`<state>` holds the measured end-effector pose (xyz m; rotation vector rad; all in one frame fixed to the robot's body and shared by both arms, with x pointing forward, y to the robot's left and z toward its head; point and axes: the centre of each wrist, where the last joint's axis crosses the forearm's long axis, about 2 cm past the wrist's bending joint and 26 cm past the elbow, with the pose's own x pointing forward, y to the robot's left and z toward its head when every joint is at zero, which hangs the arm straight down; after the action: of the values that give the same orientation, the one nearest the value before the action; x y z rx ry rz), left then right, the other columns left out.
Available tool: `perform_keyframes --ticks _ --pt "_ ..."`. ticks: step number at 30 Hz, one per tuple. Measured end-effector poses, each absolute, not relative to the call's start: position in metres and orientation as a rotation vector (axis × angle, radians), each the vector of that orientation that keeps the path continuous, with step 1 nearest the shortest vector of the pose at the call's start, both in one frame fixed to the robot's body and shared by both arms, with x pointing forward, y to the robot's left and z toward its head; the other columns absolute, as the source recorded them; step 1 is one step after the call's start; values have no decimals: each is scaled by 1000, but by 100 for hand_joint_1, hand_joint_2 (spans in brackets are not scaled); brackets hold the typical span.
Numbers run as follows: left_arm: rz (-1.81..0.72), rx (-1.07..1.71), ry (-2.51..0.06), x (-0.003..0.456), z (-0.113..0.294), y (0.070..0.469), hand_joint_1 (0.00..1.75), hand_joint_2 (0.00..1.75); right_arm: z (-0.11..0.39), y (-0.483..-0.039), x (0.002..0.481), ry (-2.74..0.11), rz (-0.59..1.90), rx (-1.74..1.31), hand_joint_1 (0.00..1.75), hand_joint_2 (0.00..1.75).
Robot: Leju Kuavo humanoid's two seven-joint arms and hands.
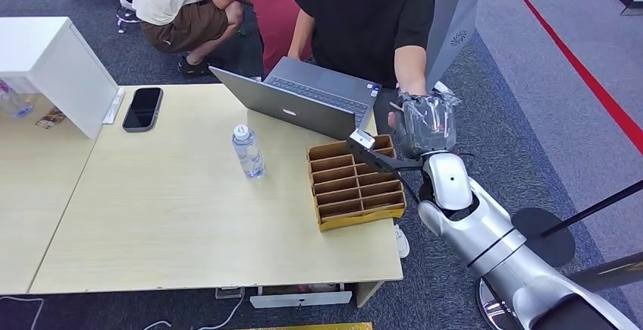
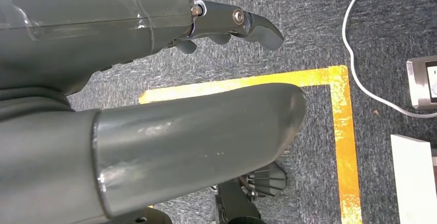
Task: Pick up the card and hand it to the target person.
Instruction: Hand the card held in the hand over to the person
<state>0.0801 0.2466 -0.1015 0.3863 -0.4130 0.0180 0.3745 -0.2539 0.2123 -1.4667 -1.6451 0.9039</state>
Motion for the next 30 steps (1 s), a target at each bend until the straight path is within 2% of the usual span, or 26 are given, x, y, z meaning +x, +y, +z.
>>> perform_keyframes --ticks 3,4,7,8,9,10,24,30 --pt "17 386 -413 81 -101 246 0 0 209 -259 379 -1613 916 -1497 147 175" --pt "17 385 -413 81 -101 246 0 0 207 -261 381 -1601 923 -1508 135 175" --pt "14 385 -415 82 -101 246 0 0 202 -266 384 -1563 945 -1533 38 175" --pt "13 384 -415 82 -101 246 0 0 200 -267 385 -1551 953 -1537 12 175" --pt "11 384 -415 82 -101 246 0 0 198 -268 385 -1538 961 -1540 5 175" --pt "11 384 -415 82 -101 246 0 0 196 -269 385 -1524 970 -1543 0 175" --pt "2 380 -415 82 -101 246 0 0 176 -278 387 -1382 1048 -1526 0 175" --pt "1 380 -418 82 -101 245 0 0 171 -282 383 -1511 850 -1356 0 175"
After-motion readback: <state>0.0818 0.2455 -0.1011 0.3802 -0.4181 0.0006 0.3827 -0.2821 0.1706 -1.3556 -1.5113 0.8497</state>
